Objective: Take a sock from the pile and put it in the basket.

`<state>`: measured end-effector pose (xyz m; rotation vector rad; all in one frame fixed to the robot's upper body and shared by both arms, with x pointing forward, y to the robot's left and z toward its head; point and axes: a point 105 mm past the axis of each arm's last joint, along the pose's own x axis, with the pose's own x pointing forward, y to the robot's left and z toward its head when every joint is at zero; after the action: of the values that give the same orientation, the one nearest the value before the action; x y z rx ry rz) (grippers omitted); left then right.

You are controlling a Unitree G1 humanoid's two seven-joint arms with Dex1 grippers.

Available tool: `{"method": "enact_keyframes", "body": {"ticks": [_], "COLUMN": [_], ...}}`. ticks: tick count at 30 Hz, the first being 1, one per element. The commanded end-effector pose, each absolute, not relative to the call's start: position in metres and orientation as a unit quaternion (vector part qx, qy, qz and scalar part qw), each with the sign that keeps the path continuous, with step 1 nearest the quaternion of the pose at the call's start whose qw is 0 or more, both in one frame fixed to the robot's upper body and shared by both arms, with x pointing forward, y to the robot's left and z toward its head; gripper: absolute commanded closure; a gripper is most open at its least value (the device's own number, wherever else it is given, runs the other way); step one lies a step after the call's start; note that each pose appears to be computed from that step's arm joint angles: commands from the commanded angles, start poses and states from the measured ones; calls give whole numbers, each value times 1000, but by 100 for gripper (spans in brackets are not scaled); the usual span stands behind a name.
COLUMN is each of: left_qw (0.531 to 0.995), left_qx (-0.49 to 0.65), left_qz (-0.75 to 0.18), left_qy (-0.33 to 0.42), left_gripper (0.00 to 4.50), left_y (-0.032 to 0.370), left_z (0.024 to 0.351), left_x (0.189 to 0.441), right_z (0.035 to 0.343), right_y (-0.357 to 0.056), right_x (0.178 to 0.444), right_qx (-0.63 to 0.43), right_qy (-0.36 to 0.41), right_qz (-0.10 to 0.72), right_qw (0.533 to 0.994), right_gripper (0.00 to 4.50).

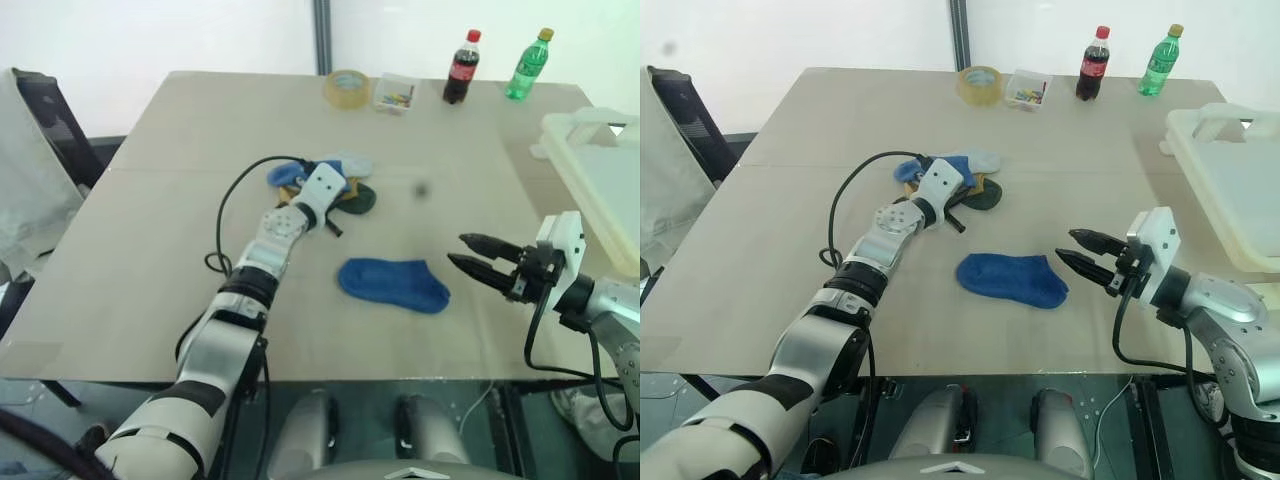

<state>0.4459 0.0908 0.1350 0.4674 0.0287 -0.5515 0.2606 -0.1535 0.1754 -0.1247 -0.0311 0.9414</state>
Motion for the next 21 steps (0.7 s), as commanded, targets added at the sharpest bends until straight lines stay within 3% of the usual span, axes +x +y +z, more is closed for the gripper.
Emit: {"method": "enact_keyframes", "body": {"ticks": [1, 10, 21], "left_qw": [938, 943, 915], "left_qx": [211, 174, 88], "left_qz": [-273, -282, -391], "left_qy": [-38, -39, 36], "left_gripper": [444, 444, 444], "left_y": [81, 67, -21], "left_z": [172, 188, 161], "left_x": [445, 426, 369], "right_z": [183, 181, 175], "right_y": [-152, -149, -150], "right_x": [261, 262, 264], "right_qx": [-70, -71, -75], "right_qy": [-36, -38, -34], "right_qz": [453, 455, 456], "right_qw": [888, 887, 886], "right_gripper": [267, 267, 267]}}
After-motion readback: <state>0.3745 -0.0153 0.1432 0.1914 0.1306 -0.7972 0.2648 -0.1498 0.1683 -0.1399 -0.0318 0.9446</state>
